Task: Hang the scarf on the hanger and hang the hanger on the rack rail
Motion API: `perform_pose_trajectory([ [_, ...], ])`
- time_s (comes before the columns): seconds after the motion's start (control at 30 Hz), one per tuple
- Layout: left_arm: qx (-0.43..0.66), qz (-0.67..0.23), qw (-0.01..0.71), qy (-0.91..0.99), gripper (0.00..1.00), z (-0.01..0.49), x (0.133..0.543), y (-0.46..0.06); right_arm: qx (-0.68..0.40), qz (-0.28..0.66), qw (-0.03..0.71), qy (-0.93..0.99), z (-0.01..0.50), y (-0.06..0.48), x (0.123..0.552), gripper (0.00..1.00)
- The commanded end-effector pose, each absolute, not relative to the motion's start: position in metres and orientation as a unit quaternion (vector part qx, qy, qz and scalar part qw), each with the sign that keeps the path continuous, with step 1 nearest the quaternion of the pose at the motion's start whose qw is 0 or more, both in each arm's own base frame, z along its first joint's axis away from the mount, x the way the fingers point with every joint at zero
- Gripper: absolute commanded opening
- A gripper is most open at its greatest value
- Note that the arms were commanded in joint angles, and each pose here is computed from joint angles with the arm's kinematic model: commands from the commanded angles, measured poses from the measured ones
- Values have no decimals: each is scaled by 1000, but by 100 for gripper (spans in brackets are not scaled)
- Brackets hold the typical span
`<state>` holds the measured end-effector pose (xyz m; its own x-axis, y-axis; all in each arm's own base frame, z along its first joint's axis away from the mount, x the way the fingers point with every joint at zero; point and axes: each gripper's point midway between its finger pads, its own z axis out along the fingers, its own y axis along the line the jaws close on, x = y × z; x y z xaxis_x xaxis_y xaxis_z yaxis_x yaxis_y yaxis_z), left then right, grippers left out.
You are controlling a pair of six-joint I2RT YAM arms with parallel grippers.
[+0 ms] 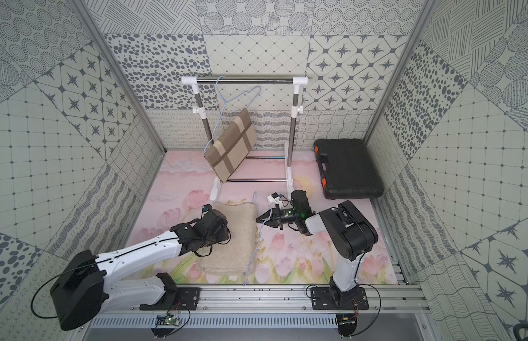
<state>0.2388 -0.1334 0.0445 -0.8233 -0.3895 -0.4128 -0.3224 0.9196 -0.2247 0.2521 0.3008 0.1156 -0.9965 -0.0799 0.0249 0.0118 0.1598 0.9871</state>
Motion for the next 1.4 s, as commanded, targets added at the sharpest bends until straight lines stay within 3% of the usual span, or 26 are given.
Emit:
perform_pose_trajectory([
  [0.0,-304,6,207,930,53,3,214,-84,53,-640,3,-766,131,300,252,0],
  [0.17,-290,20,179,940,57,-3,212,-85,71,-619,-9,-782,142,295,247,0],
  [0.37,-226,11,251,941,62,60,228,-104,88,-608,-18,-789,156,299,247,0],
  [0.6,-220,-6,273,936,62,82,211,-97,86,-614,-19,-785,181,299,240,0],
  [0.8,-14,-193,453,870,60,210,212,-212,85,-604,-10,-793,177,313,244,0],
  [0.93,116,-271,496,816,59,255,173,-297,75,-598,-8,-798,170,318,249,0],
  [1.1,126,-273,494,816,59,244,157,-329,74,-598,-13,-798,172,321,253,0],
  [1.37,97,-162,476,859,62,211,165,-317,76,-598,-15,-798,175,323,251,0],
])
